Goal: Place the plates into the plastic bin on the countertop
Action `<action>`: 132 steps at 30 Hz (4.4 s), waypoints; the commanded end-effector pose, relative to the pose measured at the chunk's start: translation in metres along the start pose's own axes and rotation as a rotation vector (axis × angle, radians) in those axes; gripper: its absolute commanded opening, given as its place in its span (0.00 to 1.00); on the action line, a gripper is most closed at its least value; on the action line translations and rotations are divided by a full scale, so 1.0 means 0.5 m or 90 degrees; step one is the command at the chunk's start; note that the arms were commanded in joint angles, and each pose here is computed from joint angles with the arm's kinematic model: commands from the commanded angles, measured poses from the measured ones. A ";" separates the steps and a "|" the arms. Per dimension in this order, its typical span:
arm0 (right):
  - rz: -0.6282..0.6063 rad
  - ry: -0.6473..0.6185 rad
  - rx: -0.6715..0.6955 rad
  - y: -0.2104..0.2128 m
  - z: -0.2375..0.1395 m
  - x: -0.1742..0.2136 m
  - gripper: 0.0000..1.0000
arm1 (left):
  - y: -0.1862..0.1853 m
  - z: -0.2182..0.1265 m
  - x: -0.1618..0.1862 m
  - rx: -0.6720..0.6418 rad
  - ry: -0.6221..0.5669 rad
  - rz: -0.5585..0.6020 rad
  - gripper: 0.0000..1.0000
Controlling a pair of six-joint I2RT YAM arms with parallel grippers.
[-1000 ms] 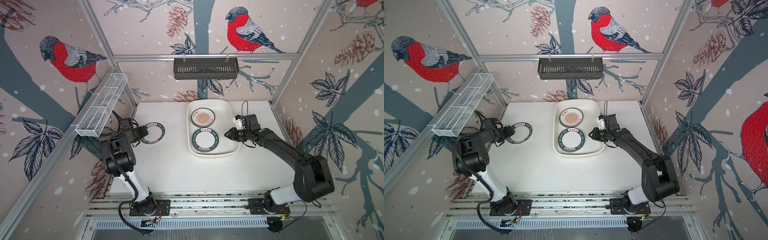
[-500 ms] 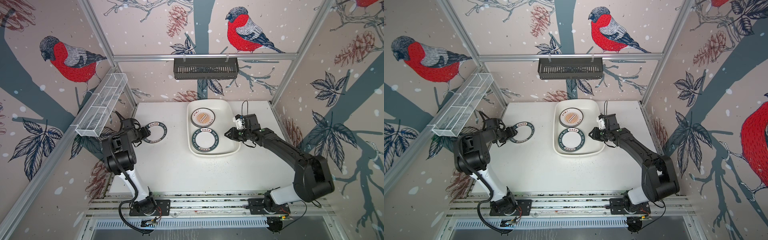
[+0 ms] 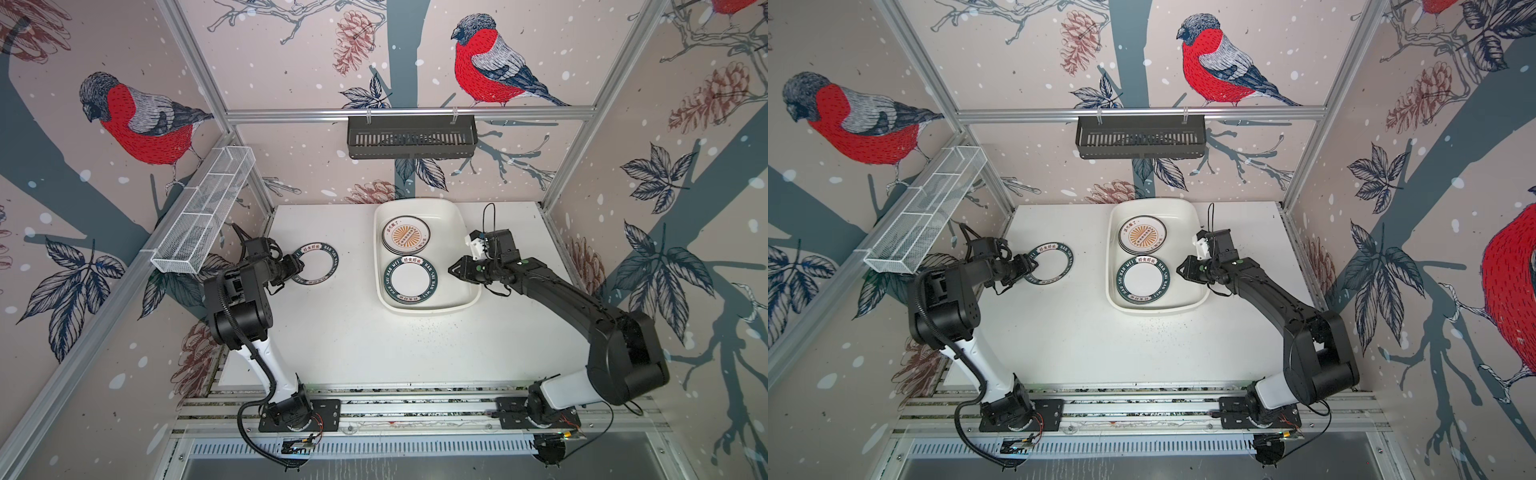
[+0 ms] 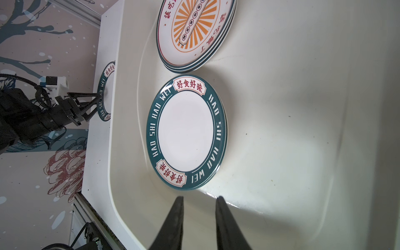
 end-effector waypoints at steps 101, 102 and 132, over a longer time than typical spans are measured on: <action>0.005 -0.015 -0.025 0.013 0.018 0.005 0.24 | -0.036 0.025 0.049 0.196 0.099 -0.100 0.22; 0.007 -0.013 -0.025 0.013 0.019 0.007 0.24 | -0.036 0.025 0.049 0.197 0.099 -0.102 0.22; 0.006 -0.016 -0.028 0.017 0.016 0.002 0.24 | -0.056 0.026 0.048 0.234 0.110 -0.117 0.00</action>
Point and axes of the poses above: each gripper's point midway between its finger pads, its own z axis out along the fingers, its own y axis along the line the jaws close on, x = y × z, the point moved 3 cm from there along -z, back along the fingers, and after that the axes turned 12 degrees about -z, right-handed, at the moved point
